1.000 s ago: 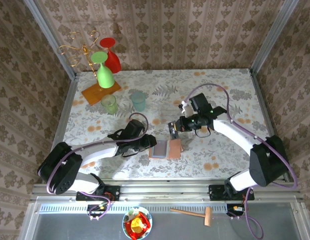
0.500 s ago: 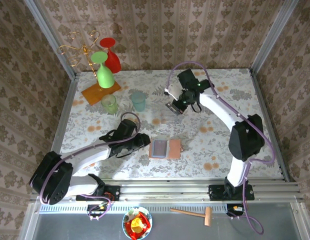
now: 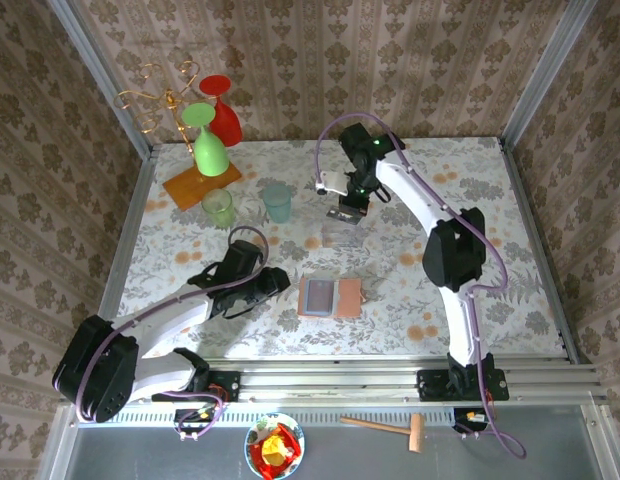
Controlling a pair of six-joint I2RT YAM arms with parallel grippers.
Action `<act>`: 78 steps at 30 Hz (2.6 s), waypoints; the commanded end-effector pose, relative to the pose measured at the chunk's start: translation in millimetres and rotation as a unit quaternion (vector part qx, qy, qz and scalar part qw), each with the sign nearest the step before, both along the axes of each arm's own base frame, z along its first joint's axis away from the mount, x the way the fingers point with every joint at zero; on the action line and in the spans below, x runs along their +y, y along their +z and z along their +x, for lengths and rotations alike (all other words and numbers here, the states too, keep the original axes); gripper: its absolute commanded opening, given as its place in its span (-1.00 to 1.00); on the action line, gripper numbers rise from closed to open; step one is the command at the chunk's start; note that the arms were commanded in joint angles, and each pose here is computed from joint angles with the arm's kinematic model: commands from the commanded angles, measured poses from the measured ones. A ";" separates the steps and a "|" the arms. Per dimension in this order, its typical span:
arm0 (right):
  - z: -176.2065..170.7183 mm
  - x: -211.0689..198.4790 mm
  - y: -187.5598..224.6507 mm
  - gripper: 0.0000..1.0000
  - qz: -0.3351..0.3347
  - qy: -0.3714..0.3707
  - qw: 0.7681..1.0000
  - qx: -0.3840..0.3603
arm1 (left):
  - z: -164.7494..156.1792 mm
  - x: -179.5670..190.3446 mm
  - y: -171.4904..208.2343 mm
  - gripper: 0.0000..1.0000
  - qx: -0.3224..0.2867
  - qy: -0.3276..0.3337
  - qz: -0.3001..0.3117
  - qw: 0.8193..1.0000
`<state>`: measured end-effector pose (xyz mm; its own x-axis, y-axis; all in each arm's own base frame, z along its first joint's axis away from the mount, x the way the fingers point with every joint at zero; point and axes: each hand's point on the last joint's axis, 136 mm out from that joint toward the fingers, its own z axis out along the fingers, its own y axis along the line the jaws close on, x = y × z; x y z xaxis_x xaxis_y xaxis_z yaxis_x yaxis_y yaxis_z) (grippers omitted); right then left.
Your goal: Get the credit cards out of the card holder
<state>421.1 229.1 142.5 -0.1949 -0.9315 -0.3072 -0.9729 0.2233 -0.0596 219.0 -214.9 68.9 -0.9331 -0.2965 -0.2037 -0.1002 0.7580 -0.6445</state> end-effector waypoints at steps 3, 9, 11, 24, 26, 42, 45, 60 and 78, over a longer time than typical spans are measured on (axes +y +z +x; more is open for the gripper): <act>-6.5 -6.1 -14.8 -1.00 -0.026 0.027 0.998 0.044 | -4.2 8.5 -8.7 -0.28 0.009 -0.001 0.011 1.000; -5.0 -4.2 -32.8 -1.00 -0.036 0.037 0.996 0.072 | -3.5 9.8 -9.9 -0.28 0.012 0.001 0.009 1.000; -7.3 -4.8 -38.7 -1.00 -0.040 0.037 0.995 0.084 | -3.5 10.4 -10.5 -0.28 0.013 0.002 0.009 1.000; -28.4 -0.8 -63.9 -1.00 -0.041 0.044 0.987 0.151 | -3.7 11.2 -11.8 -0.30 0.016 0.002 0.008 1.000; -29.9 0.0 -67.6 -1.00 -0.042 0.045 0.986 0.157 | -3.8 12.4 -11.2 -0.30 0.015 0.004 0.009 1.000; -37.1 10.8 -79.6 -0.91 -0.028 0.057 0.981 0.183 | -2.9 13.6 -12.9 -0.30 0.017 0.007 0.011 1.000; -34.9 11.5 -78.3 -0.74 -0.027 0.055 0.982 0.178 | -2.7 12.9 -13.4 -0.30 0.018 0.006 0.010 1.000; -21.2 24.8 -18.8 -0.32 0.032 0.007 0.993 0.111 | -0.6 9.4 -10.4 -0.30 0.014 0.003 0.003 1.000; -43.4 42.6 27.4 -0.31 0.203 -0.230 0.950 0.061 | -2.3 -22.7 -18.1 -0.24 0.029 -0.044 -0.023 0.998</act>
